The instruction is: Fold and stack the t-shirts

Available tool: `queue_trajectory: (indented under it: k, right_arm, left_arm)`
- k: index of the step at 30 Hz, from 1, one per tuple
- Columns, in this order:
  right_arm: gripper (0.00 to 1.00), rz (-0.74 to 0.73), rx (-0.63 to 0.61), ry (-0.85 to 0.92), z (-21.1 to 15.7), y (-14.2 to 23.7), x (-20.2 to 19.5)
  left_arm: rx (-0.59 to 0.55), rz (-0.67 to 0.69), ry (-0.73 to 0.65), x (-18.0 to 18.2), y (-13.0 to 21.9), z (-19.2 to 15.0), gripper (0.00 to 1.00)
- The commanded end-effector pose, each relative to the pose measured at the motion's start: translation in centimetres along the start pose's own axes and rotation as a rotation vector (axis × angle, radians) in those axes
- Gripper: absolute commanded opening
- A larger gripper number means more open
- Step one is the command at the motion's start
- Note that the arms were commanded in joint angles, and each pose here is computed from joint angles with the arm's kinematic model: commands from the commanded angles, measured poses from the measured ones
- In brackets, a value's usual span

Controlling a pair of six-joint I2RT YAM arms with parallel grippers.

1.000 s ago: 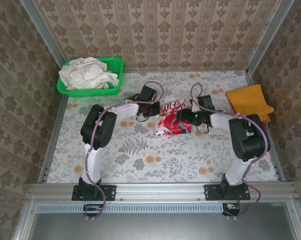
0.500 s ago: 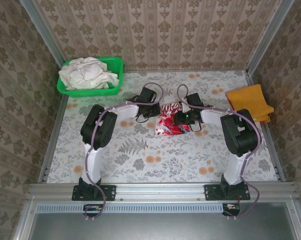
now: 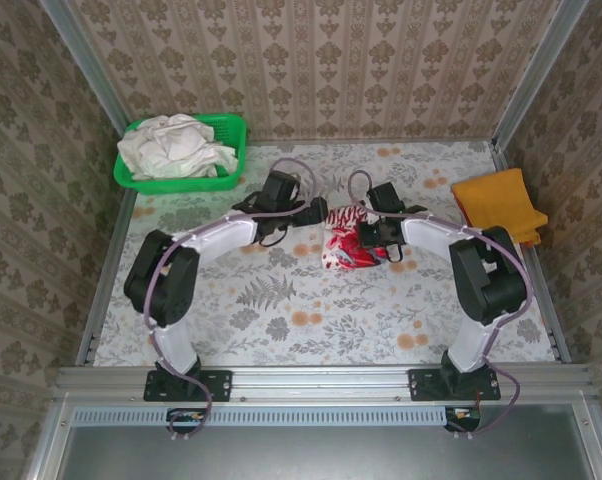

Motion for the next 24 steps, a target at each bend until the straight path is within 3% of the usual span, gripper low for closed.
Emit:
queue_trajectory:
  k: [1,11,15,20,24]
  right_arm:
    - [0.00,-0.204,-0.041,0.121,1.7,3.5,-1.8]
    - [0.00,-0.439,0.023,0.309,2.7,5.8,-8.1]
    - [0.00,-0.427,-0.023,0.372,3.2,6.8,-10.5]
    - [0.00,-0.449,0.071,0.437,3.2,7.0,-14.0]
    - [0.00,-0.486,0.078,0.423,3.5,8.3,-16.4]
  left_arm:
    - [-0.045,0.062,-0.075,1.7,0.7,-0.2,1.00]
    - [-0.054,-0.065,-0.245,0.7,2.1,-1.7,1.00]
    - [-0.046,-0.124,-0.302,-0.1,3.1,-2.1,1.00]
    - [-0.051,-0.135,-0.342,0.1,4.1,-2.4,1.00]
    - [-0.055,-0.123,-0.362,0.5,4.5,-2.7,1.00]
Point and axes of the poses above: each hand's point on the last joint's axis, 136 mm out from that joint toward the fingers, its own y axis back along the fingers, its own x axis along the line the jaws close on, z = x × y, the point moved 9 cm from there along y, back along the fingers, and after that the axes turned 9 degrees about y, right-handed, at the moved point
